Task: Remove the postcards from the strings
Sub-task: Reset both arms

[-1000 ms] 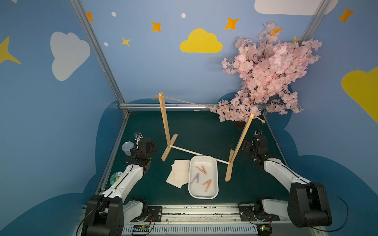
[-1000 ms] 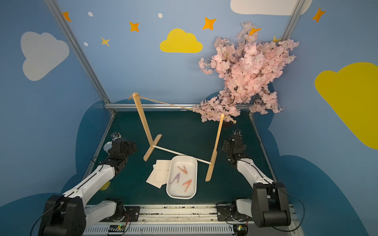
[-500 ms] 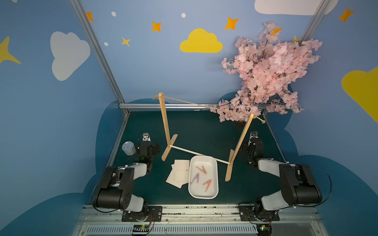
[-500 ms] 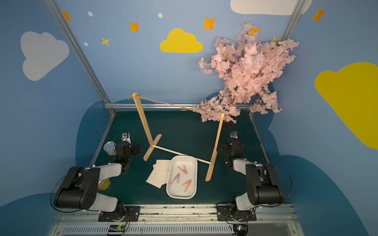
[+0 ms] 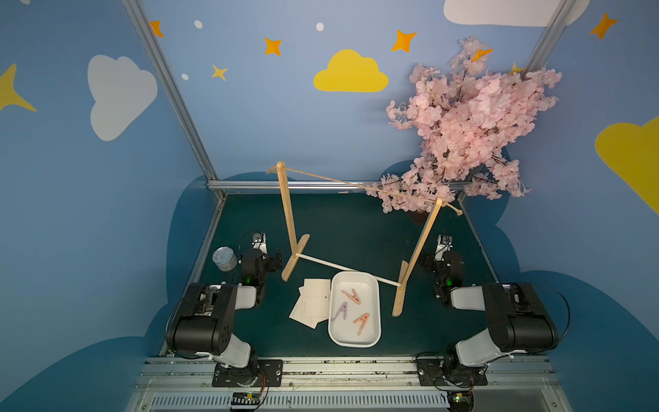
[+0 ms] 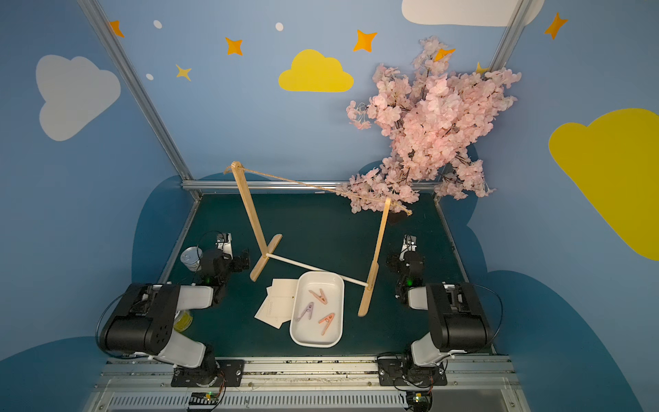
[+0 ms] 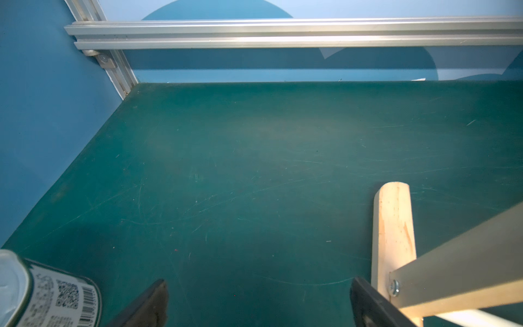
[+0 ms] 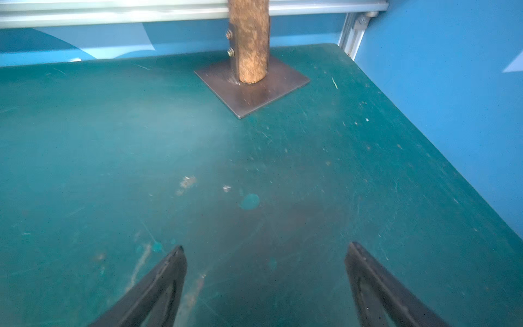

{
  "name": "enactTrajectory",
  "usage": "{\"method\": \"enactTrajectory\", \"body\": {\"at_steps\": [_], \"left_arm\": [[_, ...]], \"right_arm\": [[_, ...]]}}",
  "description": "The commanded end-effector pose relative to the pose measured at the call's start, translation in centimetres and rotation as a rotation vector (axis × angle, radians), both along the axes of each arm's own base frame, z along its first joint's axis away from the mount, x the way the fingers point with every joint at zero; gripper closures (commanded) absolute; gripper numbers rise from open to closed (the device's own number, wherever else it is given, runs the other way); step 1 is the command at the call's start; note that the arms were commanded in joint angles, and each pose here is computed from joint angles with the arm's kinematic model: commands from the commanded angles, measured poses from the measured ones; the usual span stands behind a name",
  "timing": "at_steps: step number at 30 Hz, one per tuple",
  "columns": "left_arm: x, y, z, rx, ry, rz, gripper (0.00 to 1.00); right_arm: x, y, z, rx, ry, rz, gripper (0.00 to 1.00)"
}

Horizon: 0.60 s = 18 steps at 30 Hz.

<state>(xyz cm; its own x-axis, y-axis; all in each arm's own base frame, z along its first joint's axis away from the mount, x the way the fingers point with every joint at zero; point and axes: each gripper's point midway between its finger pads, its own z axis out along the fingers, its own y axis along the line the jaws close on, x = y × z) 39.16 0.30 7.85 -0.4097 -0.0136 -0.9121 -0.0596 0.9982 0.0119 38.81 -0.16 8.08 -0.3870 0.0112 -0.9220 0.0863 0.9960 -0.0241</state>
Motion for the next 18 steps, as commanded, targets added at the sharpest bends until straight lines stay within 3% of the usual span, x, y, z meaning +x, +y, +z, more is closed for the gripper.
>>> {"method": "enactTrajectory", "body": {"at_steps": [1,18], "left_arm": [[0.20,-0.02,0.40,-0.001,-0.020,-0.014,0.01],[0.18,-0.01,0.39,-0.002,-0.019,-0.014,0.01]], "right_arm": [[0.38,0.32,1.09,-0.001,-0.049,0.019,0.11],[0.46,0.35,1.12,-0.002,-0.042,0.018,0.11]]}}
